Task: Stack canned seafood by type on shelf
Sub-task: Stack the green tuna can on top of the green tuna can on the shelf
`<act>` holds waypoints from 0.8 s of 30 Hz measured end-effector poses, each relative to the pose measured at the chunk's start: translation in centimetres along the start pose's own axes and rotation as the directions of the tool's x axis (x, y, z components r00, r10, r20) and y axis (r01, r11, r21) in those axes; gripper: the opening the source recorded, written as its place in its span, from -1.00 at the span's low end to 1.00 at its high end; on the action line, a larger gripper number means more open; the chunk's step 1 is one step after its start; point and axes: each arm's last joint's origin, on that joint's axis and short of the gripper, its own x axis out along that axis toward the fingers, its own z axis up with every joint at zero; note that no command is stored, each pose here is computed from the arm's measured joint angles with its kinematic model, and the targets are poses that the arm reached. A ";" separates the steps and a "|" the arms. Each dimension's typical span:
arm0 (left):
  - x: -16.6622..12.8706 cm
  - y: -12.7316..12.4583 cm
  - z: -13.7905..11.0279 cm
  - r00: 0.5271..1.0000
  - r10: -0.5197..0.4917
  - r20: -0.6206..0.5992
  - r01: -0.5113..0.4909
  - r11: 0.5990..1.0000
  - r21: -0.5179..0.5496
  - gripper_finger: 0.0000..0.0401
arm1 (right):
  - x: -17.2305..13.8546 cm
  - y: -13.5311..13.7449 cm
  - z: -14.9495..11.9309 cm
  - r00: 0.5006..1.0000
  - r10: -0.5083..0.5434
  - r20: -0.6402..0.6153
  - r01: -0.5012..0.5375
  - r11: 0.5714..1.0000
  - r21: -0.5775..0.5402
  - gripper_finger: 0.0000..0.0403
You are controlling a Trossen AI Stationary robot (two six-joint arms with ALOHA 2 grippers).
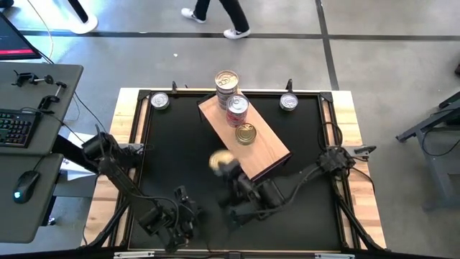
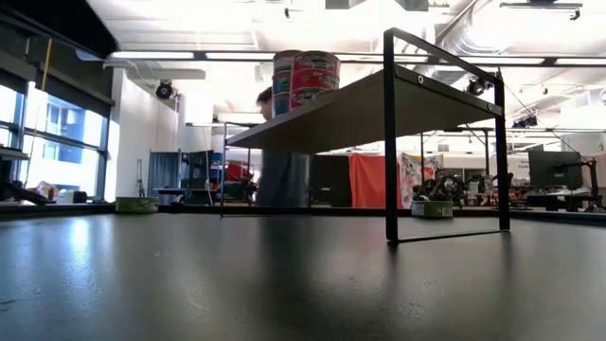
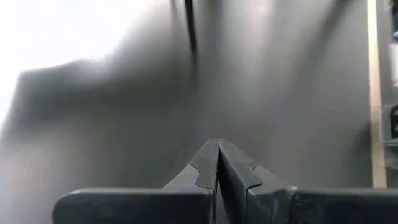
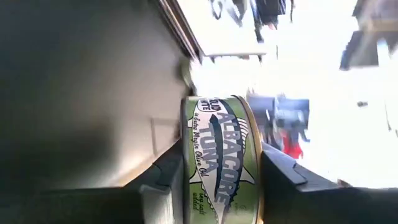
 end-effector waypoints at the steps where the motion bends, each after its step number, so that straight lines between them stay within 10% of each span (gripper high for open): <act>1: 0.2 0.2 0.1 1.000 0.016 0.004 -0.016 1.000 0.025 -1.00 | 0.3 -0.1 -0.4 0.999 -0.014 -0.031 0.015 1.000 0.014 -0.41; 16: 1.5 1.9 1.2 0.980 0.176 0.096 -0.188 0.973 0.134 -1.00 | 4.2 4.6 -5.5 0.928 -0.169 -0.333 0.143 0.985 -0.100 -0.41; 24: 1.9 2.1 1.5 0.978 0.188 0.093 -0.191 0.981 0.023 -1.00 | 3.6 3.8 -7.1 0.926 -0.151 -0.345 0.186 0.980 0.069 -0.37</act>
